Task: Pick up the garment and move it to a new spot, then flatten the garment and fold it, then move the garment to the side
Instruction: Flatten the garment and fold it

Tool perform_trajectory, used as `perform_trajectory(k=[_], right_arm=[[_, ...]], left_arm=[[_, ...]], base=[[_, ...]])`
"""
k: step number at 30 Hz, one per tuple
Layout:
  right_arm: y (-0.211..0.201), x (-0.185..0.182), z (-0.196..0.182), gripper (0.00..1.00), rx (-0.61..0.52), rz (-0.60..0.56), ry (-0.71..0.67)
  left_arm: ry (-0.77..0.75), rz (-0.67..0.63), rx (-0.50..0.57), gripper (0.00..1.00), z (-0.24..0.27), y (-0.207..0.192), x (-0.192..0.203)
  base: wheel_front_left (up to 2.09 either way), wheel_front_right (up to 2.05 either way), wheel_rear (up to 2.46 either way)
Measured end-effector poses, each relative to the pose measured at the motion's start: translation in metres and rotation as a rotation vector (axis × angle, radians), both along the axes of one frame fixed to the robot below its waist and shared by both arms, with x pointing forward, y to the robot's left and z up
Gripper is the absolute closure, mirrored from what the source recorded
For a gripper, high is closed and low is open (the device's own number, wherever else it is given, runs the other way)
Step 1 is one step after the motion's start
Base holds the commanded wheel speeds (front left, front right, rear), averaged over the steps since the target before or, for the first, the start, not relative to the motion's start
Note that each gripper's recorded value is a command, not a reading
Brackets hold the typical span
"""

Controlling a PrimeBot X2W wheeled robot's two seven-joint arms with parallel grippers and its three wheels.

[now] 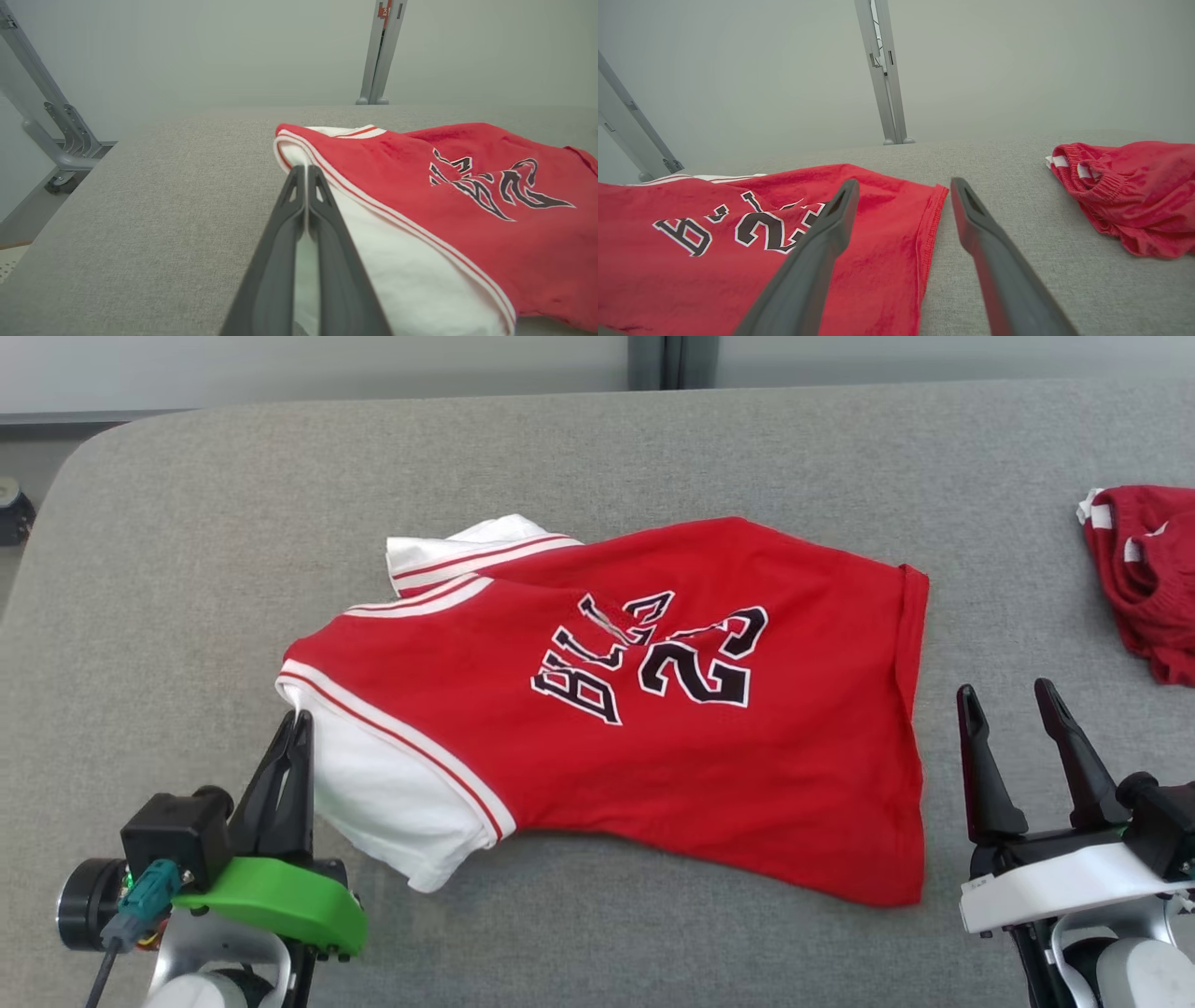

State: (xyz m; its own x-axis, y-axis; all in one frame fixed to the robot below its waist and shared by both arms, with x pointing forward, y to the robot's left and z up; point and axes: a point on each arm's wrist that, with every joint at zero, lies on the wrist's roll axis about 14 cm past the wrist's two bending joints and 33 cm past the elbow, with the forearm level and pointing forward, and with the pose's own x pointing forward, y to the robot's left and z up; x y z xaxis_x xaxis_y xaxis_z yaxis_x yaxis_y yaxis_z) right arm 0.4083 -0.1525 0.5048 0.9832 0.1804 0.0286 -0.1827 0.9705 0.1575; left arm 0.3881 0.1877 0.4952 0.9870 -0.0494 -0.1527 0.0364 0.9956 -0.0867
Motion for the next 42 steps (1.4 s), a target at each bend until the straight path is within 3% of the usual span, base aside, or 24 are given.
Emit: perform_trajectory(k=[7,16,17,18,19,20,30,36,42], right_arm=[[0.006,0.001,0.004,0.0,0.007,0.014,-0.01],[-0.016,0.0,-0.001,0.0,0.009,-0.061,-0.001],[-0.019,-0.001,-0.003,0.0,0.009,-0.071,0.002],[-0.022,-0.002,-0.004,0.0,0.009,-0.083,0.005],[-0.026,-0.003,-0.005,0.0,0.008,-0.094,0.008],[-0.028,-0.004,-0.007,0.0,0.006,-0.101,0.011],[-0.034,-0.006,0.004,0.0,-0.025,-0.12,-0.028],[-0.025,-0.007,0.021,0.0,-0.049,-0.084,-0.067],[-0.017,-0.017,0.029,0.0,-0.058,-0.059,-0.074]], left_arm=[[0.093,0.034,0.001,1.0,-0.018,0.01,-0.007],[0.255,-0.011,-0.027,1.0,-0.079,0.002,0.038],[0.263,-0.021,-0.04,0.95,-0.084,-0.002,0.043],[0.277,-0.032,-0.048,0.74,-0.091,-0.007,0.046],[0.279,-0.042,-0.054,0.41,-0.095,-0.012,0.049],[0.271,-0.047,-0.061,0.0,-0.097,-0.015,0.051],[0.0,0.0,-0.062,0.0,-0.058,-0.015,0.067],[-0.162,0.072,-0.016,0.0,-0.007,0.012,0.046],[-0.201,0.073,-0.003,0.0,0.008,0.017,0.008]], base=[[0.0,0.0,0.0],[0.0,0.0,0.0],[0.0,0.0,0.0],[0.0,0.0,0.0],[0.0,0.0,0.0],[0.0,0.0,0.0],[0.0,0.0,0.0],[0.0,0.0,0.0],[0.0,0.0,0.0]])
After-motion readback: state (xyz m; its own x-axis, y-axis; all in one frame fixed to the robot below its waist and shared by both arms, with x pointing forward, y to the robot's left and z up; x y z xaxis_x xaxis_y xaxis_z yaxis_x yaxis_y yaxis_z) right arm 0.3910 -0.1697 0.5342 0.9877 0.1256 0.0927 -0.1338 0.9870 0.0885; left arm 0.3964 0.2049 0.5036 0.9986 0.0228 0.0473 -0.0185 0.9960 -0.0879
